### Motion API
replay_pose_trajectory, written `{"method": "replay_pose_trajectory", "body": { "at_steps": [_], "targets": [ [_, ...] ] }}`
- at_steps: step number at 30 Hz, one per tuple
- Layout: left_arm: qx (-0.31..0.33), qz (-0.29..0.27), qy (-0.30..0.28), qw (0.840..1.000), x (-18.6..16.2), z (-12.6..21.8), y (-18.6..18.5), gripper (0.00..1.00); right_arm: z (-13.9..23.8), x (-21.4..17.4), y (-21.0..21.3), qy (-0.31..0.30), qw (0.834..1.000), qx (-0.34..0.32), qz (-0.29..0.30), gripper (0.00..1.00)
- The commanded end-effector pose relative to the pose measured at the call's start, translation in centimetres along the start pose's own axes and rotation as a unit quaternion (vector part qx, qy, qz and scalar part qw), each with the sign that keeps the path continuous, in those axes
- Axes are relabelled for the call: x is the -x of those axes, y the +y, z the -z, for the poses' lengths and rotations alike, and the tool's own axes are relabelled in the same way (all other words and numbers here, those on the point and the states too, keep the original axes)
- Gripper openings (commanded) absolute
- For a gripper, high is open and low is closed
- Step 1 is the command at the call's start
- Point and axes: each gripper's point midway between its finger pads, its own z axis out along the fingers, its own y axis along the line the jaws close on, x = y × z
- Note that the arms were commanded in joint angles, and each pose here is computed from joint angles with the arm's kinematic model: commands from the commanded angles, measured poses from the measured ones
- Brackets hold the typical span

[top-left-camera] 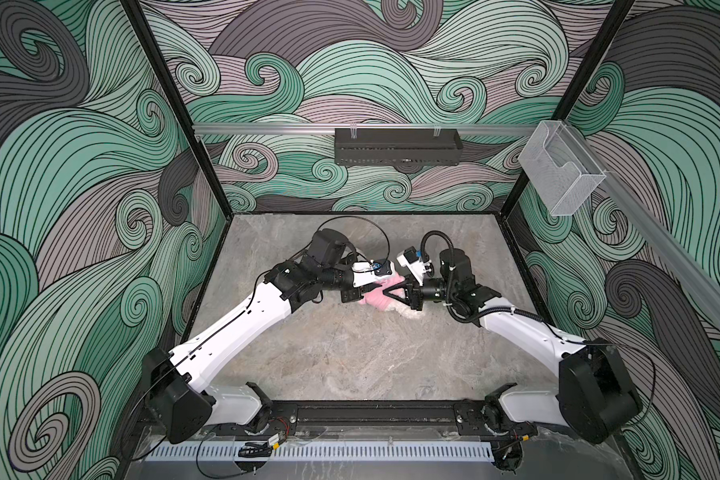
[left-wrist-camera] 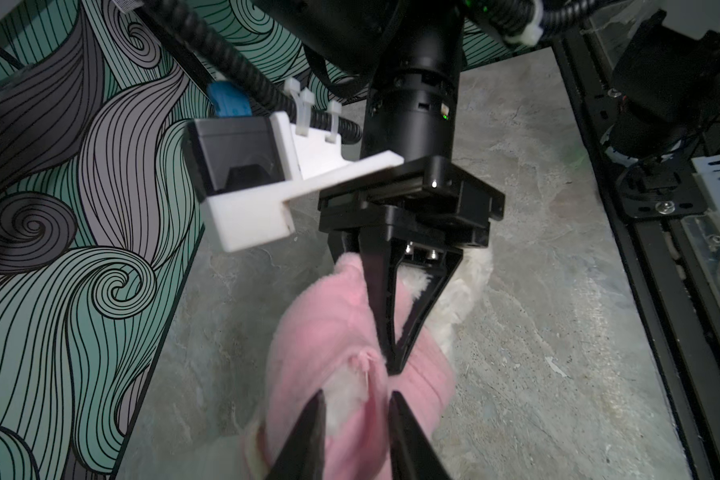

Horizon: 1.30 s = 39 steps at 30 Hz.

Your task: Dress the teddy bear

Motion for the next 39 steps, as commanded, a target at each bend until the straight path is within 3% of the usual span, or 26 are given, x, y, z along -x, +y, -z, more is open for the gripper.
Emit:
{"method": "replay_pose_trajectory", "body": {
  "at_steps": [1, 9, 21, 32, 39],
  "targets": [
    [-0.008, 0.016, -0.016, 1.0, 1.0, 0.5, 0.6, 0.3, 0.0, 1.3, 1.0, -0.009, 0.999, 0.019, 0.036, 0.0],
    [-0.038, 0.013, 0.013, 0.999, -0.1, -0.2, 0.1, 0.18, 0.2, 1.7, 1.2, -0.012, 0.999, 0.016, 0.039, 0.0],
    [-0.041, -0.022, -0.018, 0.999, 0.2, 1.0, -1.4, 0.19, -0.1, 1.8, 0.4, -0.008, 1.0, 0.004, 0.026, 0.0],
    [-0.028, -0.028, 0.009, 0.999, -0.6, 0.0, -0.3, 0.18, -0.1, 1.7, 0.6, -0.008, 1.0, 0.012, 0.022, 0.0],
    [0.02, -0.024, 0.017, 0.999, -0.5, -0.6, 2.1, 0.21, -0.3, 1.6, 1.4, -0.006, 0.999, 0.029, 0.034, 0.0]
  ]
}}
